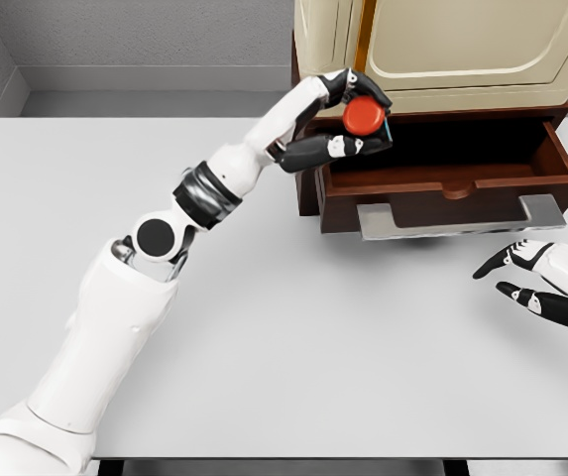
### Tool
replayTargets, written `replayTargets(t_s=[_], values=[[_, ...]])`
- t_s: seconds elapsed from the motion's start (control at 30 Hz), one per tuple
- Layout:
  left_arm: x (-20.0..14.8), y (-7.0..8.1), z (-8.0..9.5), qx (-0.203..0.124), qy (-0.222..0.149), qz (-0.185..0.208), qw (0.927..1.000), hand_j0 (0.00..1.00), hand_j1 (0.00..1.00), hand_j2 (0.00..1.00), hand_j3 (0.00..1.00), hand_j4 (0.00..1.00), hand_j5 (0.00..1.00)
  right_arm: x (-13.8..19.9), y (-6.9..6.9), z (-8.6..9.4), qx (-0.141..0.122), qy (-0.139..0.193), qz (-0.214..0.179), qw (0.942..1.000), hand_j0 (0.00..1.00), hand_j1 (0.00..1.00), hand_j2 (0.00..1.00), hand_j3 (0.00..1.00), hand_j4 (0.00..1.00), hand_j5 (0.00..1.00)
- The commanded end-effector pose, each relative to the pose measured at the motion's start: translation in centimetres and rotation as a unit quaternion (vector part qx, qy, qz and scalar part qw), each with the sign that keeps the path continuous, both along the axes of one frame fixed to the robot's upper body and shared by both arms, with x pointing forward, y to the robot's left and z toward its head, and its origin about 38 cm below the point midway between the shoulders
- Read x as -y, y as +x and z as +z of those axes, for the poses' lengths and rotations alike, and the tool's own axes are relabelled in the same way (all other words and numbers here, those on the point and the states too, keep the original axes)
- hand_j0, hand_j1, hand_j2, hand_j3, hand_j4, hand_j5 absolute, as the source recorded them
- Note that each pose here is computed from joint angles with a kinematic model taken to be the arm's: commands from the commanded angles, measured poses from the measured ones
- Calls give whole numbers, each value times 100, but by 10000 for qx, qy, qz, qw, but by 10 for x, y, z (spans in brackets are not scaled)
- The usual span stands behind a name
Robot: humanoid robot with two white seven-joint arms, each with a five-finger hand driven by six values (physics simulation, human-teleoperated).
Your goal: Put the switch into the drawer with left arm, and close the drawer with right arm
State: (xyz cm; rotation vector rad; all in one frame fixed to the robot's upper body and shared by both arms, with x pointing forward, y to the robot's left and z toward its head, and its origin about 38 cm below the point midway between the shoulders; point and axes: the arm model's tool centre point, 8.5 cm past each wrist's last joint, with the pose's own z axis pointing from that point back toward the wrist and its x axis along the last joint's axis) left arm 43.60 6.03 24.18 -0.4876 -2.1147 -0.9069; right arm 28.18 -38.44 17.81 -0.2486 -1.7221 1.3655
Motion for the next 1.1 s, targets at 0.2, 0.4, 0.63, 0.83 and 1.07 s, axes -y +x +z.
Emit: replayTargets(t_s=[0.2, 0.4, 0.63, 0.83, 1.07], values=[[21, -1, 1, 251, 356, 37, 9990, 41, 41, 41, 41, 41, 41, 1, 0, 1, 2, 31, -12, 10000, 56, 56, 56, 56, 56, 56], [27, 0, 7, 535, 656, 99, 9964, 41, 41, 41, 41, 41, 41, 0, 0, 1, -4, 33, -7, 10000, 56, 56, 56, 56, 56, 56], [32, 2, 12, 964, 1137, 274, 9884, 44, 44, 44, 44, 44, 44, -4, -1, -5, -11, 192, -46, 9998, 55, 55, 55, 55, 55, 55], [34, 4, 16, 1377, 1618, 489, 9759, 43, 43, 43, 43, 43, 43, -6, -1, -7, -12, 240, -43, 9997, 55, 55, 55, 55, 55, 55], [38, 9, 31, 1774, 1908, 610, 9635, 43, 43, 43, 43, 43, 43, -12, 1, -9, 32, 383, -42, 9993, 53, 53, 53, 53, 53, 53]])
